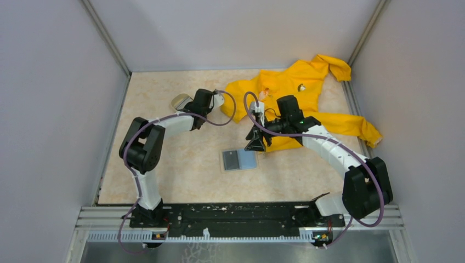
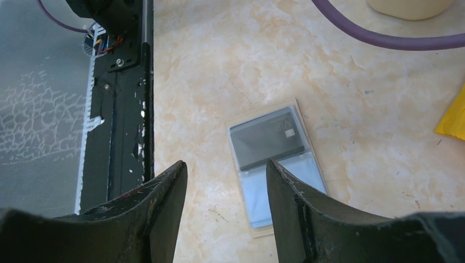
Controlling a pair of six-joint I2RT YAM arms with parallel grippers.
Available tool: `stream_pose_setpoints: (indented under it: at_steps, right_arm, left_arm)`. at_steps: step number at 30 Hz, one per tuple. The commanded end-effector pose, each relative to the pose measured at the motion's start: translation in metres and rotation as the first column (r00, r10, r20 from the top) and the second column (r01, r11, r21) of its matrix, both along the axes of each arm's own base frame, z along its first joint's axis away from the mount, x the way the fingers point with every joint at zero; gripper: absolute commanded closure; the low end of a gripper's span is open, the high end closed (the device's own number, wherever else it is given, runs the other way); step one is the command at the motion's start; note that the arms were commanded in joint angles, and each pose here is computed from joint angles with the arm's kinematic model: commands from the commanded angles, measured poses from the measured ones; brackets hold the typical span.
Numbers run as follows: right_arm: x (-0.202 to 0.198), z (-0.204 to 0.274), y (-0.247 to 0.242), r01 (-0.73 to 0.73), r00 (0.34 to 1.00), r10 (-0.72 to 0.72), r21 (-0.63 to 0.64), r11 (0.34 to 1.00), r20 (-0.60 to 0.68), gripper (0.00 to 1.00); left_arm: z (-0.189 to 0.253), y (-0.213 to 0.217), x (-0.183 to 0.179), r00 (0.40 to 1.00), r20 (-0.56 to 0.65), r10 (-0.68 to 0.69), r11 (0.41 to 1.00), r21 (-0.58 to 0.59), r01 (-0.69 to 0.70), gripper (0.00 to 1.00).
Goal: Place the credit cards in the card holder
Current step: Pick up the credit card from the storage box.
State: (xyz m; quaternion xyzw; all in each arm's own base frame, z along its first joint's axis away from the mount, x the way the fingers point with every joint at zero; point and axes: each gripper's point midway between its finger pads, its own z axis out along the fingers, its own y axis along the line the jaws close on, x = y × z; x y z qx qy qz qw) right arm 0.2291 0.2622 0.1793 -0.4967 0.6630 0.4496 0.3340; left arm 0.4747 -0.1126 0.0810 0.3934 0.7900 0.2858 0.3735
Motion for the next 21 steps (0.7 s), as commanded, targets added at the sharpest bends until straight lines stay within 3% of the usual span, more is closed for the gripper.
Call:
stream_pose_setpoints:
  at_steps: [1,16,21]
  right_arm:
    - [0.004,0.017,0.005,-0.033,0.998,0.031,0.043,0.999,0.049,0.45]
    - [0.003,0.016,0.005,-0.038,0.998,0.036,0.044,0.998,0.042,0.45]
    - [0.002,0.016,0.005,-0.04,0.998,0.038,0.044,0.998,0.042,0.45]
  left_arm:
    - [0.022,-0.001,0.0,0.999,0.049,-0.001,1.0,0.007,0.001,0.57]
    - [0.008,-0.009,-0.011,1.0,-0.025,-0.019,1.0,0.001,0.019,0.78]
    - [0.005,-0.012,-0.015,0.998,-0.07,-0.005,1.0,-0.025,0.004,0.9]
